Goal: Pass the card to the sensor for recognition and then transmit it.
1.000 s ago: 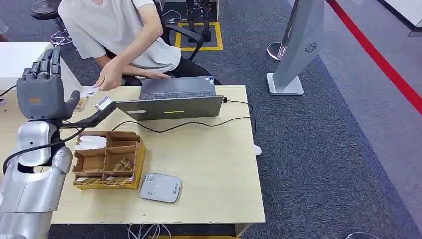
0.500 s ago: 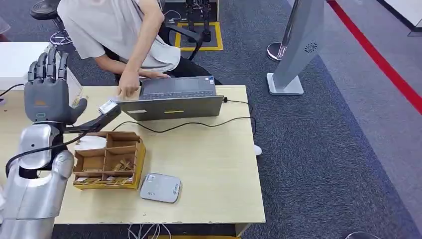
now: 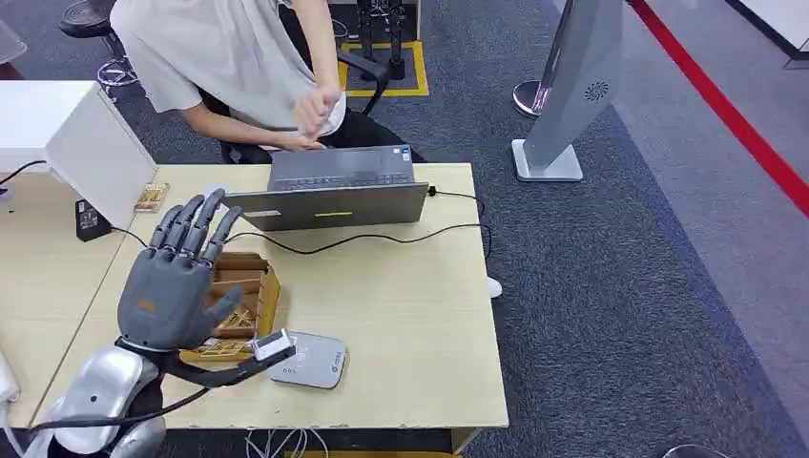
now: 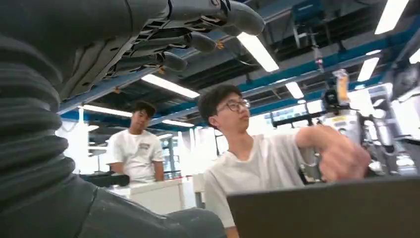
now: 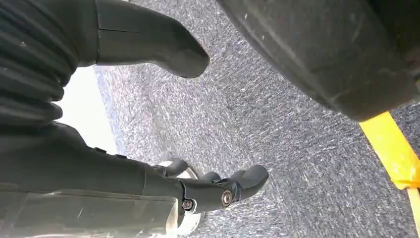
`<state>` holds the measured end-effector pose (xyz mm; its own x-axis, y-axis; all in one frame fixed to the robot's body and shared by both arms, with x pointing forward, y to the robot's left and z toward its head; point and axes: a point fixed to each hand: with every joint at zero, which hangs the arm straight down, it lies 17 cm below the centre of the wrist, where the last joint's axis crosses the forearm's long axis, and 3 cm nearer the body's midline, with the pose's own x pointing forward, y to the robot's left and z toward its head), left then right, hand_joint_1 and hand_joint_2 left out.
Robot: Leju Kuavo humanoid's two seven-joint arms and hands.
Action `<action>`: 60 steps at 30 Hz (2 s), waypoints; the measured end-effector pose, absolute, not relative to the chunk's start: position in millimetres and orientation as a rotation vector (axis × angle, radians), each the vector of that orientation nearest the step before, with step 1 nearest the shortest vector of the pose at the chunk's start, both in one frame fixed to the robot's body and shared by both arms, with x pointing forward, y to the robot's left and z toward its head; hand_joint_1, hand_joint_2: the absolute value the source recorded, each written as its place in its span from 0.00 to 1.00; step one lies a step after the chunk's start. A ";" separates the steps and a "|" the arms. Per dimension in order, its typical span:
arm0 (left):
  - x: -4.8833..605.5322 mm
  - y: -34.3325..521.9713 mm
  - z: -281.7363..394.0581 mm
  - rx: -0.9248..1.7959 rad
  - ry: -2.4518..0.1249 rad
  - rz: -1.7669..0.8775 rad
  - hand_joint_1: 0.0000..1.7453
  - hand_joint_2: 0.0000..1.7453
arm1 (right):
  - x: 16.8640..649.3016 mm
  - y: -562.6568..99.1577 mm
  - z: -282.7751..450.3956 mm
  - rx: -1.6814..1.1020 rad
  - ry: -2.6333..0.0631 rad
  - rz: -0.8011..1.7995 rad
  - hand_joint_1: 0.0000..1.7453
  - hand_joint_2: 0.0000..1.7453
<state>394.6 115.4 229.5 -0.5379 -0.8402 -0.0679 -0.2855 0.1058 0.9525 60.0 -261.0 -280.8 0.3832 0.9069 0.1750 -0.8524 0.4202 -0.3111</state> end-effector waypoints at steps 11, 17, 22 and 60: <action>359.3 110.8 199.5 0.990 -1.883 -1.542 0.00 1.00 | 59.9 -262.2 -280.8 -0.182 -0.336 1.096 0.00 1.00; 357.2 112.3 198.6 0.988 -1.881 -1.547 0.00 1.00 | 59.8 -262.4 -280.9 -0.183 -0.336 1.093 0.00 1.00; 357.1 113.5 197.5 0.989 -1.878 -1.551 0.00 1.00 | 59.8 -262.4 -280.9 -0.183 -0.336 1.093 0.00 1.00; 306.5 153.8 55.1 0.800 -1.490 -1.451 0.00 1.00 | 59.9 -263.2 -280.5 -0.193 -0.347 1.103 0.00 1.00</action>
<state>306.5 153.8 55.1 -0.4036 -0.9021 0.1529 0.1289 0.1094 0.9856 59.9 -263.2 -280.5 0.4045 0.8970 0.1784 -0.8373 0.4416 -0.3223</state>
